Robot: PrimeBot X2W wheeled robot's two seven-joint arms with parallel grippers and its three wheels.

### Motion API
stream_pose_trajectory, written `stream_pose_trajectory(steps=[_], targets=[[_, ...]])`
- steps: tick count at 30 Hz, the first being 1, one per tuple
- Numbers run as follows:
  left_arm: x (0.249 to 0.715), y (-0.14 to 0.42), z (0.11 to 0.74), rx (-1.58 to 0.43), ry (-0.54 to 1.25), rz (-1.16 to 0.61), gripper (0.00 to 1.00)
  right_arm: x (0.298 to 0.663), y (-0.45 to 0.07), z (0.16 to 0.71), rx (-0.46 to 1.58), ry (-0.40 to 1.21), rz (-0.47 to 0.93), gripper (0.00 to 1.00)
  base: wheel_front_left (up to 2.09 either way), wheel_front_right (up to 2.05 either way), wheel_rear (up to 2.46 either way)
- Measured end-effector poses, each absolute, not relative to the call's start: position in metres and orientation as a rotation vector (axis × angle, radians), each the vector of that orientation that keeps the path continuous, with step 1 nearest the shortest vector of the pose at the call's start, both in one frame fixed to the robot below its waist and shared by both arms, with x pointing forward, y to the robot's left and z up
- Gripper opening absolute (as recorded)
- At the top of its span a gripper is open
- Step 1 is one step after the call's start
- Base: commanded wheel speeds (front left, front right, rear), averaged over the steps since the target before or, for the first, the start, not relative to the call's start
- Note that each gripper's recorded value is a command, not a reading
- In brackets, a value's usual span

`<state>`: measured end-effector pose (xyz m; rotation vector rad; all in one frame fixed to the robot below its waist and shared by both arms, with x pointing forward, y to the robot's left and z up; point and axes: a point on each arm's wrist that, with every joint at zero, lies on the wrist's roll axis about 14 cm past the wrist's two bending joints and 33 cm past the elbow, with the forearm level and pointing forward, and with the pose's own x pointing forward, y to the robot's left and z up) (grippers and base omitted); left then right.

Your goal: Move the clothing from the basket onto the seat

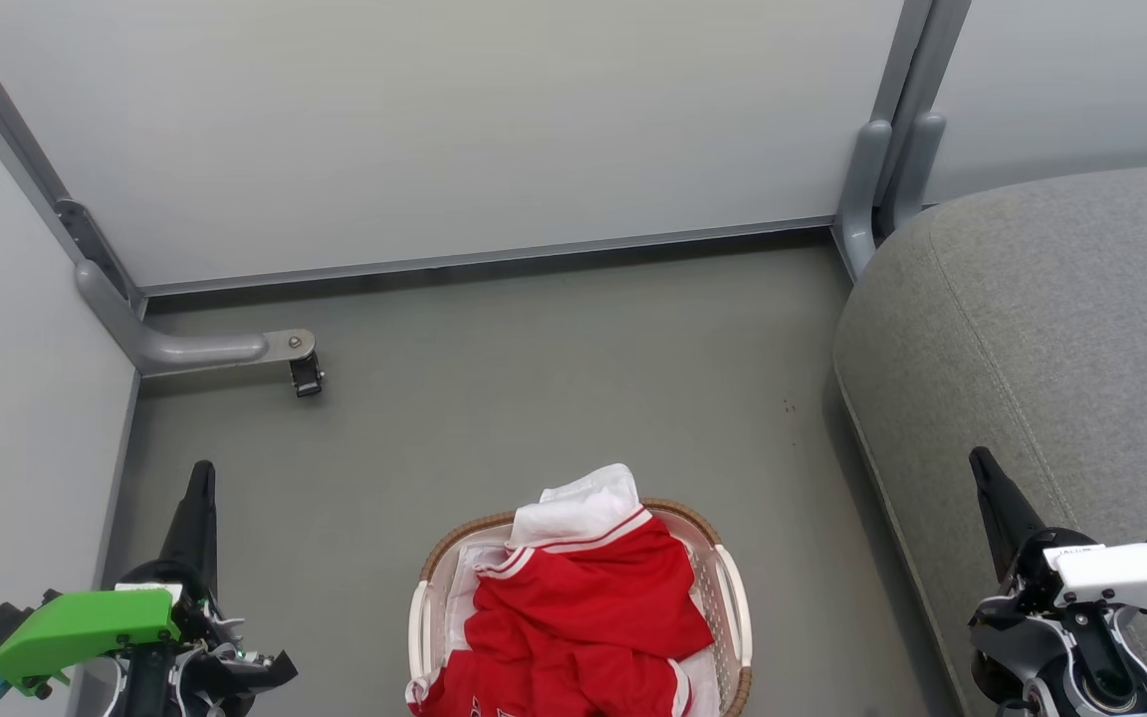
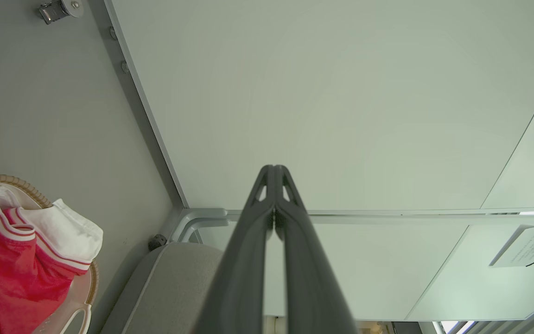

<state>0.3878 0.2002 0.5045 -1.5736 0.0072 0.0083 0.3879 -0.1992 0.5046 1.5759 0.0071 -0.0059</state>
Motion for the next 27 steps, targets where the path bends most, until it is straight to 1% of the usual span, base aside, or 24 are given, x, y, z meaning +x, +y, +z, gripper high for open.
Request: stream_pose_trajectory(steps=[27], targets=[[0.3878,0.2002,0.5045,-1.574,0.007,0.008,0.0,0.3879,-0.1992,0.5046,1.576,0.007,-0.006,0.0,0.0,0.0,0.0]])
